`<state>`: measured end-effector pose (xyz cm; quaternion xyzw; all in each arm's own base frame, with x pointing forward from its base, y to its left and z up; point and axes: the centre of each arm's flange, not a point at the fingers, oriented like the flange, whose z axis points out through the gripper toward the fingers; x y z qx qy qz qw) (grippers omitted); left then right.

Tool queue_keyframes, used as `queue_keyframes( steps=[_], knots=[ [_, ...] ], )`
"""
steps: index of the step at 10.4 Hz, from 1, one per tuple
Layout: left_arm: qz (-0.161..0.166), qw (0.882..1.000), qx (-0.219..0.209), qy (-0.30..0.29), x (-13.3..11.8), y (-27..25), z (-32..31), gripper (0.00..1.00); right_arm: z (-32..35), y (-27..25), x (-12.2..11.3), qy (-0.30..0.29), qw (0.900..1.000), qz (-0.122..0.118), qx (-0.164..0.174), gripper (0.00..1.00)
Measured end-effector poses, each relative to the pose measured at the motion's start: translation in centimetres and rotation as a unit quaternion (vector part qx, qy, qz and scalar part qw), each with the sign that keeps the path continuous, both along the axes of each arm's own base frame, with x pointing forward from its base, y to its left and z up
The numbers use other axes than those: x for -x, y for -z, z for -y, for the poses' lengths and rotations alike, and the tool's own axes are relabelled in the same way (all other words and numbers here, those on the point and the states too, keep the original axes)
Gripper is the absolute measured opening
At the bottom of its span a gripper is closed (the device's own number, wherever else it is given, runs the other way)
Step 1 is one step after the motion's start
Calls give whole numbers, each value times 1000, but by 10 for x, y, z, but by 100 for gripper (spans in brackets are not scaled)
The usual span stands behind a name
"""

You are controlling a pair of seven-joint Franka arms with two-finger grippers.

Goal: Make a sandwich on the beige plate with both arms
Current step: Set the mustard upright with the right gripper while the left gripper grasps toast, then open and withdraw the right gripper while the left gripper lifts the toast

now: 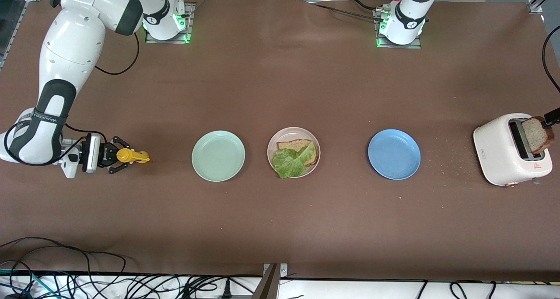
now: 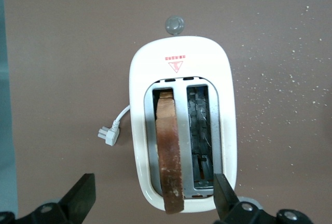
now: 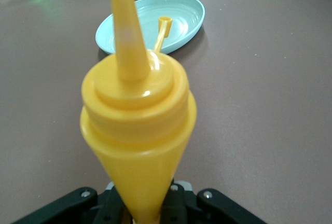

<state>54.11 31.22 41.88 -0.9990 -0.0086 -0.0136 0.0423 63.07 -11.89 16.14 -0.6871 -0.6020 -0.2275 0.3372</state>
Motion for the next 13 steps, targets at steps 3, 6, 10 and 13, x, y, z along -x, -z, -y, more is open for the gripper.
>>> queue_keyframes(
  steps=[3,6,10,13],
  knots=[
    [-1,1000,3,-6,0,18,-8,100,1,1,0,-1,1000,4,-1,16],
    [-11,1000,11,-19,-1,34,-8,95,0,0,-1,2,1000,6,-3,56],
    [-15,1000,14,-24,-1,37,-8,44,52,0,11,46,999,3,0,100],
    [-68,997,39,-22,-3,5,0,12,101,-7,22,77,997,-7,14,100]
  ],
)
